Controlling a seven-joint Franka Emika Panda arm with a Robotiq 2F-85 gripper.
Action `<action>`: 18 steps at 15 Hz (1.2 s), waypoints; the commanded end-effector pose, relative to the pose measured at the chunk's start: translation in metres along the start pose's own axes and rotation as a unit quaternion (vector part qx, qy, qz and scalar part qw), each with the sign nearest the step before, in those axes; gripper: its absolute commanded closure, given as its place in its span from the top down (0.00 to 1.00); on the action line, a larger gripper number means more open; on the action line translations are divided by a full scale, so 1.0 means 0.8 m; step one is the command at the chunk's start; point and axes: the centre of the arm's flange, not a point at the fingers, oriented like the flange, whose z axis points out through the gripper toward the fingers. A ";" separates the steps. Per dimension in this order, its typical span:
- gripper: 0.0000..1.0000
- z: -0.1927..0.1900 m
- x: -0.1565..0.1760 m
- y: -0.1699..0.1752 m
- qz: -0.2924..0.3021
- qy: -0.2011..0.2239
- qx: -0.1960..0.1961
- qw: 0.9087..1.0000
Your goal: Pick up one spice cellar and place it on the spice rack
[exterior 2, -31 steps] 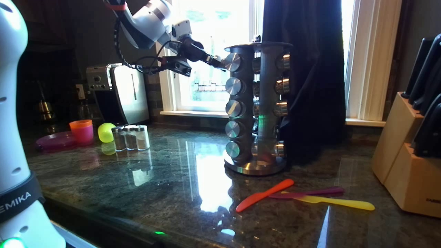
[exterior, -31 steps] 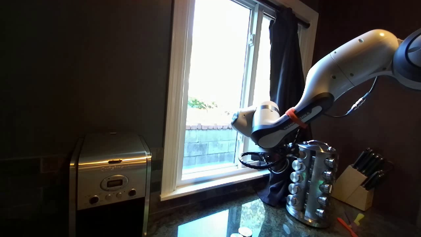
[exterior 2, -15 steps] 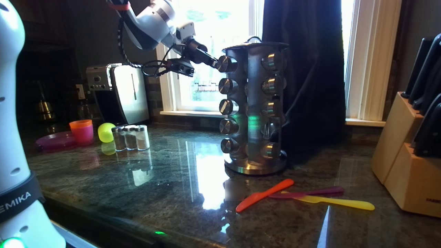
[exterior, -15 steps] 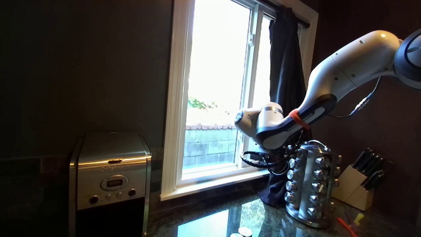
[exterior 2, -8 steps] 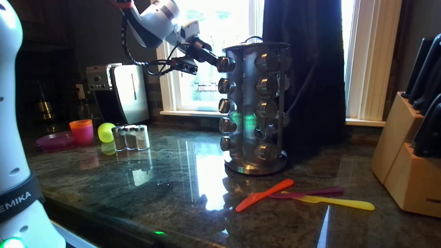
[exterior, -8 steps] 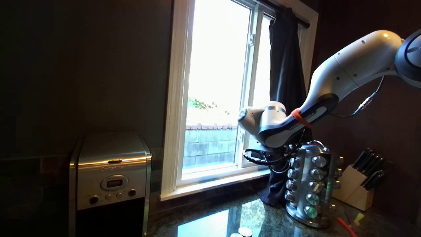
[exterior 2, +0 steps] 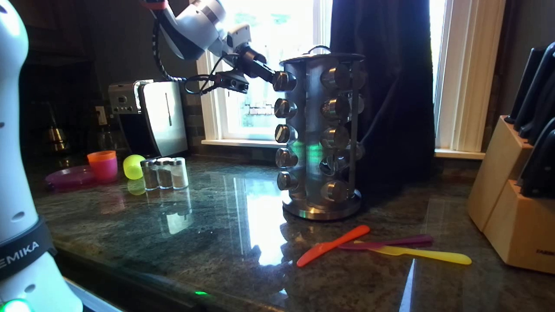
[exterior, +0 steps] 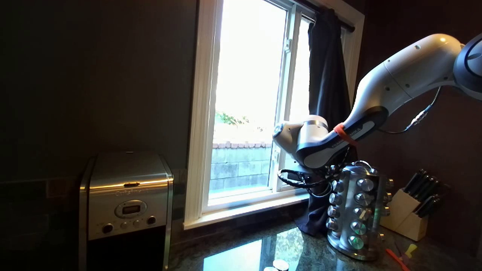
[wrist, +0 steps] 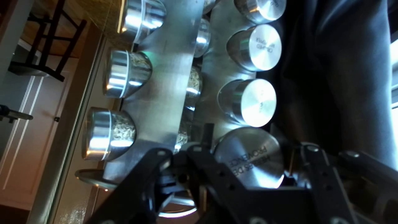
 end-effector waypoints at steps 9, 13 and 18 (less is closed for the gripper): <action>0.24 -0.005 0.012 0.038 0.009 -0.039 -0.072 0.997; 0.24 -0.003 0.010 0.035 0.012 -0.036 -0.064 0.997; 0.24 0.001 0.015 0.037 -0.001 -0.039 -0.066 0.997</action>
